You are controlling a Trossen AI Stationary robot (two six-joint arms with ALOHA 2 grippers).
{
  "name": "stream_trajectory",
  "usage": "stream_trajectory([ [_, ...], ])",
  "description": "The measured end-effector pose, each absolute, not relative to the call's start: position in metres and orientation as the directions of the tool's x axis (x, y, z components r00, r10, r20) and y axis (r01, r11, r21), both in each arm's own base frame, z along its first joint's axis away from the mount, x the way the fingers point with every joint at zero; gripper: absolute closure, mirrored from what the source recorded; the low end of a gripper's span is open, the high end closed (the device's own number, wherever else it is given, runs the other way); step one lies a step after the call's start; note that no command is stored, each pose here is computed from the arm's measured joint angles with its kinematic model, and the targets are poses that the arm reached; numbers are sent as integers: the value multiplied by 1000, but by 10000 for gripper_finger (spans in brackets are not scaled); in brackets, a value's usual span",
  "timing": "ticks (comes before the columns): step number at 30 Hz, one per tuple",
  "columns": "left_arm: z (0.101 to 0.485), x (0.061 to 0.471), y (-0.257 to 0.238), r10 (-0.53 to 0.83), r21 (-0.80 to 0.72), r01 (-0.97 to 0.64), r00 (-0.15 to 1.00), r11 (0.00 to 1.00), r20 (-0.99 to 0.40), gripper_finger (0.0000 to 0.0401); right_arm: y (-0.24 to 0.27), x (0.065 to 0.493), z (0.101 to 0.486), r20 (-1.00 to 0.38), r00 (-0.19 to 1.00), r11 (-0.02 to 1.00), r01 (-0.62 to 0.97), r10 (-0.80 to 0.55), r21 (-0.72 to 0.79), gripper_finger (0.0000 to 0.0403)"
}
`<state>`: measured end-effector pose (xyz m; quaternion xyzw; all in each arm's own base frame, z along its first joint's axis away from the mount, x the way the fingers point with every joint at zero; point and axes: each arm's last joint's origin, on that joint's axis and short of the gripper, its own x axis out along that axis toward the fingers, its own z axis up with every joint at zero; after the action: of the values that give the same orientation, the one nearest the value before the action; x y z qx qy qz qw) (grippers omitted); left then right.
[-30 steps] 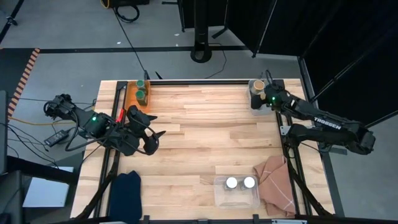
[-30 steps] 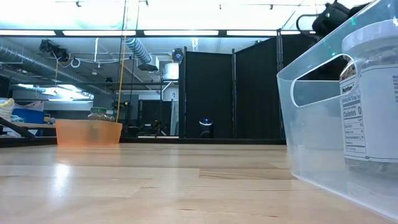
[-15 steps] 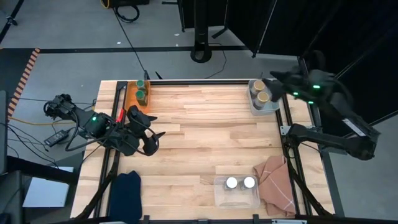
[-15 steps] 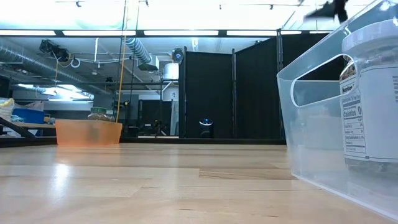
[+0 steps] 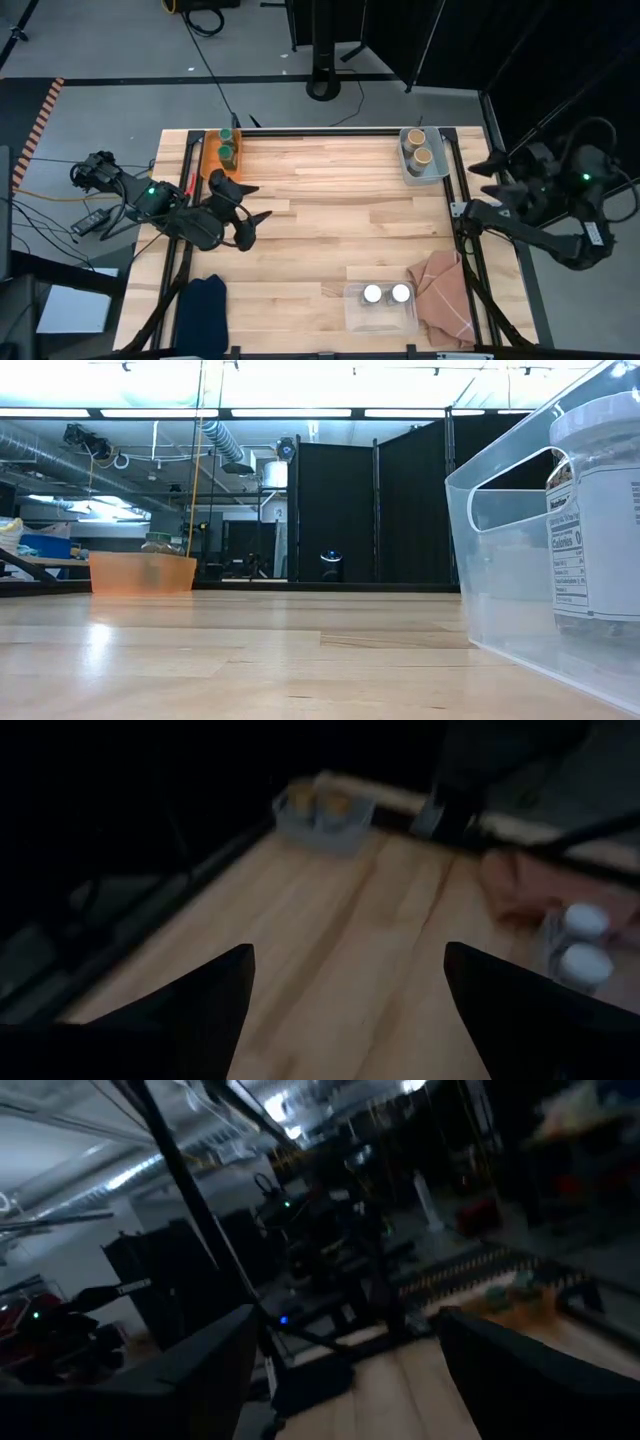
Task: Sort spices by type
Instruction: Return to Home Position
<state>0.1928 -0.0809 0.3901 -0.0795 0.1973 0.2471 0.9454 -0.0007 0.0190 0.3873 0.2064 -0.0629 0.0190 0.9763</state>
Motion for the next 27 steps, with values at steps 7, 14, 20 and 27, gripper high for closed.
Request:
stream_trajectory([
  [7, 416, 206, -90, 317, -74, -343, 918, 937, -239, 69, 29, -11, 354, 318, 945, 929, -180, 73, 323, 89],
  [14, 427, 207, -92, 232, -87, -249, 959, 965, -165, 69, 7, 24, 335, 345, 927, 903, -267, 146, 335, 84],
  [20, 434, 198, -90, 122, -130, -141, 981, 981, -149, 69, -7, 42, 299, 424, 886, 886, -339, 188, 316, 88],
  [27, 437, 193, -88, 98, -126, -116, 986, 985, -136, 69, -10, 57, 260, 578, 771, 823, -495, 268, 279, 87],
])
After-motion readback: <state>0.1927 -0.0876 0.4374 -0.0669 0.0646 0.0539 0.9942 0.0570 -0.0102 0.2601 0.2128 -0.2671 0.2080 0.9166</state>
